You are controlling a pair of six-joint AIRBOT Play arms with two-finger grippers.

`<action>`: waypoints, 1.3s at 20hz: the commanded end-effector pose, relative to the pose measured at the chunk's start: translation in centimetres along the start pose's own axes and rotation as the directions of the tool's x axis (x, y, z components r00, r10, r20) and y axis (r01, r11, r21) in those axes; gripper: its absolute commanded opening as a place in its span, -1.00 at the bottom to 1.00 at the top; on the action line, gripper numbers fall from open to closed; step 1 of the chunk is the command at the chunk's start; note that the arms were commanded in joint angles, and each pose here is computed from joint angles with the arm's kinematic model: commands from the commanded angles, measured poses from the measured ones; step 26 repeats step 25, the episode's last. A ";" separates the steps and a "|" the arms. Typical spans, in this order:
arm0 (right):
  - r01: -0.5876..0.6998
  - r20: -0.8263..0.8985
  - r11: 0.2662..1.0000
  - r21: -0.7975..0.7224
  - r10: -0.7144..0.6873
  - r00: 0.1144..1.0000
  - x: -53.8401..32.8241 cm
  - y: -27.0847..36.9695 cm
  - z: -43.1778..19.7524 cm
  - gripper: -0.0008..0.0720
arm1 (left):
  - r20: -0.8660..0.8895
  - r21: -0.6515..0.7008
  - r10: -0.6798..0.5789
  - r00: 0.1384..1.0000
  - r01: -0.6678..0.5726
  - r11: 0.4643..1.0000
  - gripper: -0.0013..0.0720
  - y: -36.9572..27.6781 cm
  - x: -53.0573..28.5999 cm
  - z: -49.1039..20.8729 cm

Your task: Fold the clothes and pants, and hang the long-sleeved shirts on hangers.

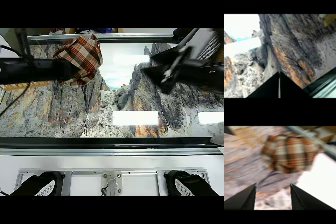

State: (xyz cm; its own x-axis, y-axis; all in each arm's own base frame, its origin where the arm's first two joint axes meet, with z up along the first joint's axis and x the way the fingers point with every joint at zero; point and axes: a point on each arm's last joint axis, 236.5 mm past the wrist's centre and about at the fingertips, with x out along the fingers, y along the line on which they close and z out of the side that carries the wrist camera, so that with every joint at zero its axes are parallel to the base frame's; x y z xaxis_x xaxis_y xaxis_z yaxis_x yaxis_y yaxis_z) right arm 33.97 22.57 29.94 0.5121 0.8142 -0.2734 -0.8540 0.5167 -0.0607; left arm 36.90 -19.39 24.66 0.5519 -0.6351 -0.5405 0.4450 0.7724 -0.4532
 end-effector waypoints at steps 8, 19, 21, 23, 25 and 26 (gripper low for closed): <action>-0.344 -0.159 0.932 0.118 0.360 0.919 10.3 10.5 -6.1 -0.06 | -0.021 0.011 -0.022 1.000 0.022 1.000 -0.93 -1.3 2.5 -3.0; -0.359 -0.162 0.925 0.123 0.376 0.912 10.1 10.9 -6.2 -0.93 | -0.021 0.011 -0.022 1.000 0.022 1.000 -0.93 -1.3 2.5 -3.0; -0.360 -0.161 0.925 0.123 0.376 0.912 10.1 10.9 -6.2 -0.93 | -0.021 0.011 -0.022 1.000 0.022 1.000 -0.93 -1.3 2.5 -3.0; -0.360 -0.161 0.925 0.123 0.376 0.912 10.1 10.9 -6.2 -0.93 | -0.021 0.011 -0.022 1.000 0.022 1.000 -0.92 -1.3 2.5 -3.0; -0.359 -0.162 0.925 0.123 0.376 0.912 10.1 10.9 -6.2 -0.94 | -0.021 0.010 -0.022 1.000 0.022 1.000 -0.93 -1.3 2.5 -3.0; -0.359 -0.162 0.925 0.123 0.376 0.912 10.1 10.9 -6.2 -0.94 | -0.021 0.010 -0.022 1.000 0.022 1.000 -0.93 -1.3 2.5 -3.0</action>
